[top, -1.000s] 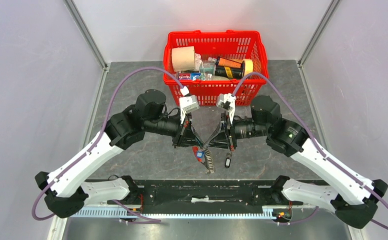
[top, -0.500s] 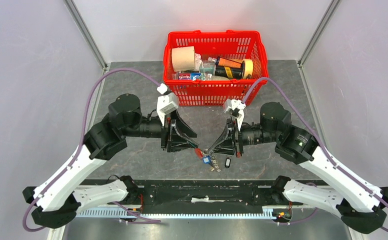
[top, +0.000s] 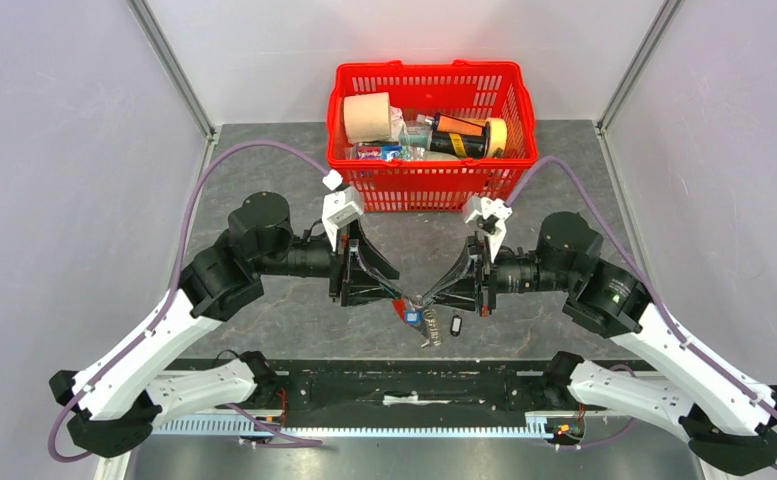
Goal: Put the keys on the keyring
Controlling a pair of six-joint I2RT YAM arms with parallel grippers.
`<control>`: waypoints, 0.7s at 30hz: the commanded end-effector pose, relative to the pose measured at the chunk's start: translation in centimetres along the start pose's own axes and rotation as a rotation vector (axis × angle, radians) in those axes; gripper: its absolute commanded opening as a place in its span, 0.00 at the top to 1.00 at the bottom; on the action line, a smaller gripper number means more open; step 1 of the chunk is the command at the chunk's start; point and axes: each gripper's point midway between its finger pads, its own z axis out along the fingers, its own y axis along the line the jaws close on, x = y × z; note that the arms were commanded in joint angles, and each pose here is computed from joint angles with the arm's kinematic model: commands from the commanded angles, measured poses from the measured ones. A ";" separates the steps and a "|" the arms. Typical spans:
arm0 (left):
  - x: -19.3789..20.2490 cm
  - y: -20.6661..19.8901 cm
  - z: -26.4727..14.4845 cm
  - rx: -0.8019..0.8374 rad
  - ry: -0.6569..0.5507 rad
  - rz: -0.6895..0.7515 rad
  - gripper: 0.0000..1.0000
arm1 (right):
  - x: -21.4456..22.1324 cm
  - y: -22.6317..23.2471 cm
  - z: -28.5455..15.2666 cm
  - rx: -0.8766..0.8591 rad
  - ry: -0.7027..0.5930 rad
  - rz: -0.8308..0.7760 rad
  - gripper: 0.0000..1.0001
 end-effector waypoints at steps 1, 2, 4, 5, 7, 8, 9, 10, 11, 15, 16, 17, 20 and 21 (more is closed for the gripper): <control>-0.9 -1.1 -0.1 0.049 -0.039 -0.008 0.48 | -3.5 1.3 -0.6 -0.007 -0.163 -0.013 1.00; -0.9 -1.1 0.0 0.054 -0.042 -0.008 0.48 | -3.8 1.3 -0.7 -0.004 -0.183 -0.010 1.00; -0.9 -1.3 0.0 0.066 -0.050 -0.008 0.48 | -4.6 1.6 -1.0 -0.008 -0.237 -0.004 1.00; -0.9 -1.4 0.0 0.072 -0.052 -0.009 0.48 | -5.1 1.8 -1.1 -0.013 -0.271 0.004 1.00; -1.0 -1.6 0.0 0.083 -0.059 -0.008 0.48 | -5.9 1.7 -1.2 -0.015 -0.338 0.030 1.00; -1.1 -1.7 0.0 0.089 -0.063 -0.009 0.48 | -6.3 1.7 -1.2 -0.018 -0.369 0.033 1.00; -1.1 -1.8 0.0 0.095 -0.066 -0.010 0.48 | -6.7 1.6 -1.2 -0.018 -0.395 0.047 1.00; -1.1 -1.9 0.0 0.101 -0.070 -0.012 0.48 | -6.8 1.4 -1.2 -0.015 -0.412 0.058 1.00; -1.2 -2.1 0.0 0.110 -0.074 -0.012 0.48 | -7.1 1.5 -1.2 -0.019 -0.430 0.067 1.00; -1.6 -2.3 0.1 0.123 -0.093 -0.019 0.48 | -7.7 1.6 -1.2 -0.043 -0.473 0.098 1.00; -1.6 -2.3 0.1 0.124 -0.096 -0.021 0.48 | -7.8 1.7 -1.2 -0.055 -0.484 0.106 1.00; -1.7 -2.3 0.1 0.126 -0.101 -0.022 0.48 | -7.9 1.8 -1.1 -0.068 -0.489 0.115 1.00; -2.0 -2.3 0.1 0.120 -0.115 -0.023 0.49 | -8.1 2.1 -1.0 -0.094 -0.493 0.124 1.00; -2.1 -2.2 0.1 0.114 -0.118 -0.022 0.48 | -8.1 2.3 -1.0 -0.099 -0.492 0.123 1.00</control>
